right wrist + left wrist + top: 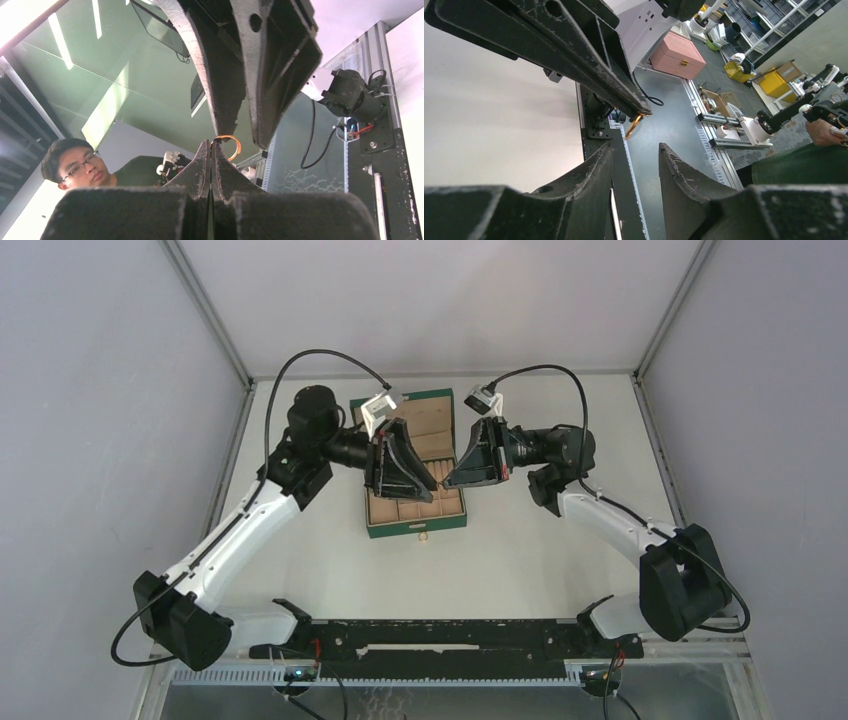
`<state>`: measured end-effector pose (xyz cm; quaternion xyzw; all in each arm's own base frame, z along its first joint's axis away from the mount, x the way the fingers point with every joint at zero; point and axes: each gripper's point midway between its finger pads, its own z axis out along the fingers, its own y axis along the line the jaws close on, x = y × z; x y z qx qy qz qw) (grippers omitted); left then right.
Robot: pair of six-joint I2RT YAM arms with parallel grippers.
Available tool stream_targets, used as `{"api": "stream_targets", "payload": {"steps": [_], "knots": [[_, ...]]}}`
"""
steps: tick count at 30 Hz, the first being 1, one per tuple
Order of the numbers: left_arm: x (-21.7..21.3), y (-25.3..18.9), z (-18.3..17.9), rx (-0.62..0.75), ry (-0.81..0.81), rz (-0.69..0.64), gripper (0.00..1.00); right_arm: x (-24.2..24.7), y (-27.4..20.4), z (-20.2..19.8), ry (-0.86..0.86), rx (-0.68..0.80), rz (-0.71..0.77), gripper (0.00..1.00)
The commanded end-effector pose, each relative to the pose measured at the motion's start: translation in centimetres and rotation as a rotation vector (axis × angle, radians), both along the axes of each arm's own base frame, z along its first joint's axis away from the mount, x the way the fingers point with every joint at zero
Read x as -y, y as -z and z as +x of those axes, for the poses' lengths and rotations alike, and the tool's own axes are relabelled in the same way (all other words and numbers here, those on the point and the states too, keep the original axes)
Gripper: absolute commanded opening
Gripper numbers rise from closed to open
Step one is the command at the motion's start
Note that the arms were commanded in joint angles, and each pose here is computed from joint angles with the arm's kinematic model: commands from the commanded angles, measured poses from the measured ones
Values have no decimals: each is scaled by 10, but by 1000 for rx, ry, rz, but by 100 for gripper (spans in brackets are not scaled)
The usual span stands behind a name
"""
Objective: Organize the mixed jewelry
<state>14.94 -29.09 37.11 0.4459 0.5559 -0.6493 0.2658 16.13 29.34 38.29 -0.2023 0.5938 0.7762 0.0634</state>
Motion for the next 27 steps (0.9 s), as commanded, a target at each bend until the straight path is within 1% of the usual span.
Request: {"api": "stream_targets", "payload": {"steps": [1, 5, 15, 27], "knots": [[1, -13, -3, 54, 31, -31, 43, 3, -26, -16, -23, 137, 87, 0], [2, -14, -3, 53, 40, -31, 43, 1, -24, -15, -32, 126, 78, 0], [0, -21, -11, 77, 68, -45, 38, -3, -18, -12, -38, 113, 70, 0], [1, -27, -11, 87, 73, -52, 27, -5, -15, -11, -43, 109, 63, 0]]}}
